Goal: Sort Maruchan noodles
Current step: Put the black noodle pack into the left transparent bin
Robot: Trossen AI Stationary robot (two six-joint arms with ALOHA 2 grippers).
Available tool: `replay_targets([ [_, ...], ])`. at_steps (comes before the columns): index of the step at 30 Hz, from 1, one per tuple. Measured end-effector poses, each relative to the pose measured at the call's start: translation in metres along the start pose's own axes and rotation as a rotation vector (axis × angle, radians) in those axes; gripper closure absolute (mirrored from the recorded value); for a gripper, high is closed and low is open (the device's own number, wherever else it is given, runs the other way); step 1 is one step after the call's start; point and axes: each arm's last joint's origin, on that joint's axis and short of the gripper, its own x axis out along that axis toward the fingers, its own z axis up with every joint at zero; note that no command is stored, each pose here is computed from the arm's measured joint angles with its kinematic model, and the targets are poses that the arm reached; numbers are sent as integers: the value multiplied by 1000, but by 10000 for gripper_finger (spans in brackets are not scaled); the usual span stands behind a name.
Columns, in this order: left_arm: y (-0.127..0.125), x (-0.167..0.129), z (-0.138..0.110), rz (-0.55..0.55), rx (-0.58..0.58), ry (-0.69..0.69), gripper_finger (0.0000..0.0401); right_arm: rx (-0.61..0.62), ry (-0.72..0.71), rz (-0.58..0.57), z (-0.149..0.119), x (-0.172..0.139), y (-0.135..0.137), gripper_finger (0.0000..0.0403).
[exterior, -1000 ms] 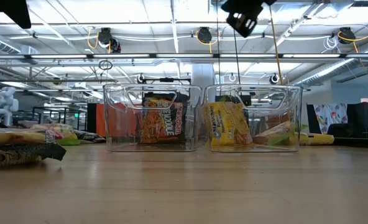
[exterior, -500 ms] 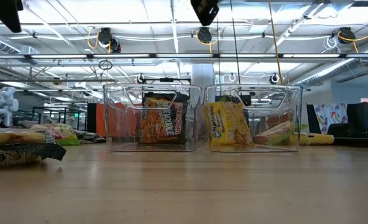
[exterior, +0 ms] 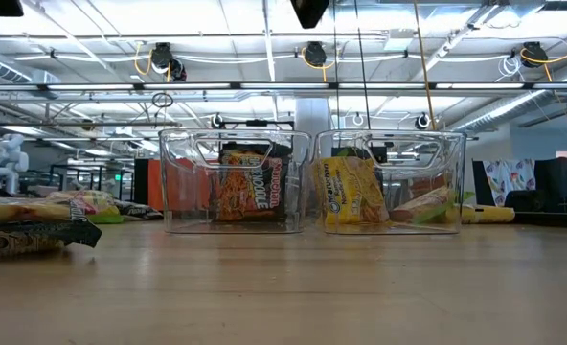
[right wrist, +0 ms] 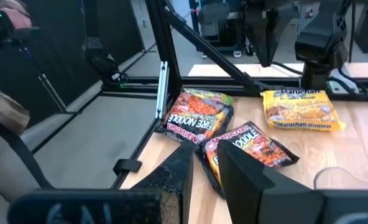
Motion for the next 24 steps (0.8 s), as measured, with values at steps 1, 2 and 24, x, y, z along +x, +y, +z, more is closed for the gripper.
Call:
replay_targets([
  [1, 0, 0, 0, -1, 2, -1, 377, 0, -1, 0, 0, 0, 0, 335],
  [2, 0, 0, 1, -1, 1, -2, 377, 0, -1, 0, 0, 0, 0, 335],
  [24, -27, 60, -1, -120, -38, -22, 399, -52, 19, -2, -2, 0, 0, 335],
])
